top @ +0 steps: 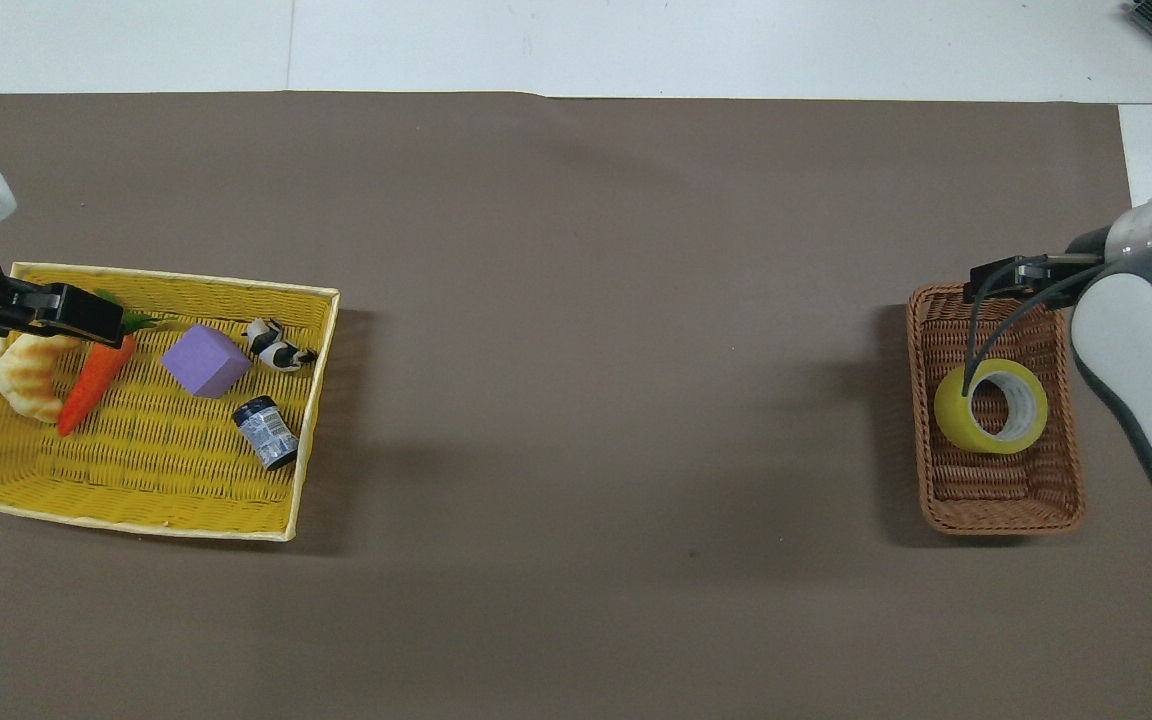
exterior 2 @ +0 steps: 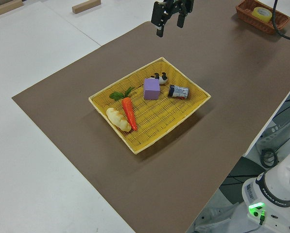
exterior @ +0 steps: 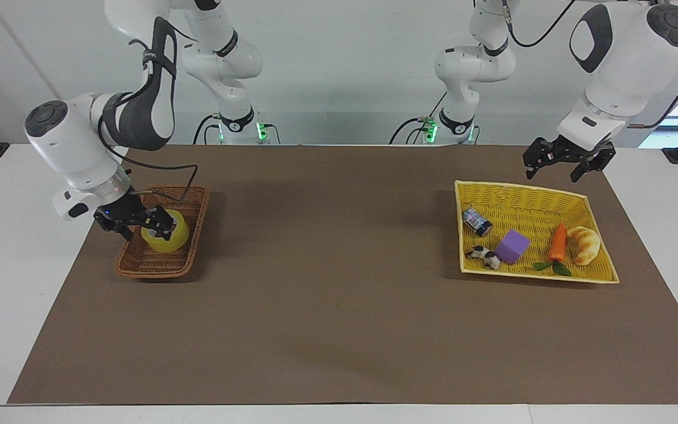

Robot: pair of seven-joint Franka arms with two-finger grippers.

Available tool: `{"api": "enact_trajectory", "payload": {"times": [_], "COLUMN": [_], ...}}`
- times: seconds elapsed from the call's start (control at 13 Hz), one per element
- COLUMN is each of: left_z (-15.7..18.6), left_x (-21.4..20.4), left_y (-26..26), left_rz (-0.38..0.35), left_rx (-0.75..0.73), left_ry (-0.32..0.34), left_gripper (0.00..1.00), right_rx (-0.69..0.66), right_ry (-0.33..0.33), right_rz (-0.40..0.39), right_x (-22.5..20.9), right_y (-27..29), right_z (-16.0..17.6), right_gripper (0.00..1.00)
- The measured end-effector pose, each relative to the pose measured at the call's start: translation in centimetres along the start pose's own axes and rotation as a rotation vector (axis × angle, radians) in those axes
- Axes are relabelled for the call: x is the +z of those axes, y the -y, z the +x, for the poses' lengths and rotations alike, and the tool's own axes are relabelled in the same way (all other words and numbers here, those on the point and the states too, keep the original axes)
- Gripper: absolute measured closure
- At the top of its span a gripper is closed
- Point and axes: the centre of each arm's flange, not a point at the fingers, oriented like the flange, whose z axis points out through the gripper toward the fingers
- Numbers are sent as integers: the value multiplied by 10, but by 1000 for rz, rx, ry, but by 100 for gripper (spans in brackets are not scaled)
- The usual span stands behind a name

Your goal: Move tape to another basket

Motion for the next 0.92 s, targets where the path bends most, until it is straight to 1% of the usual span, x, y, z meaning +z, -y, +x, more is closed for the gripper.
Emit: {"api": "enact_trajectory", "payload": {"times": [0.23, 0.46, 0.62, 0.92], "left_z": [0, 0, 0, 0], "left_x": [0, 0, 0, 0], "left_y": [0, 0, 0, 0], "left_rz": [0, 0, 0, 0], "left_rx": [0, 0, 0, 0], "left_ry": [0, 0, 0, 0], "left_gripper": [0, 0, 0, 0], "right_rx": [49, 88, 90, 107], "right_ry": [2, -7, -22, 10], "right_rz": [-33, -40, -35, -36], "right_x": [-18, -40, -67, -155], "right_y": [53, 96, 96, 85], "right_z": [-10, -24, -31, -50], "right_gripper": [0, 0, 0, 0]}}
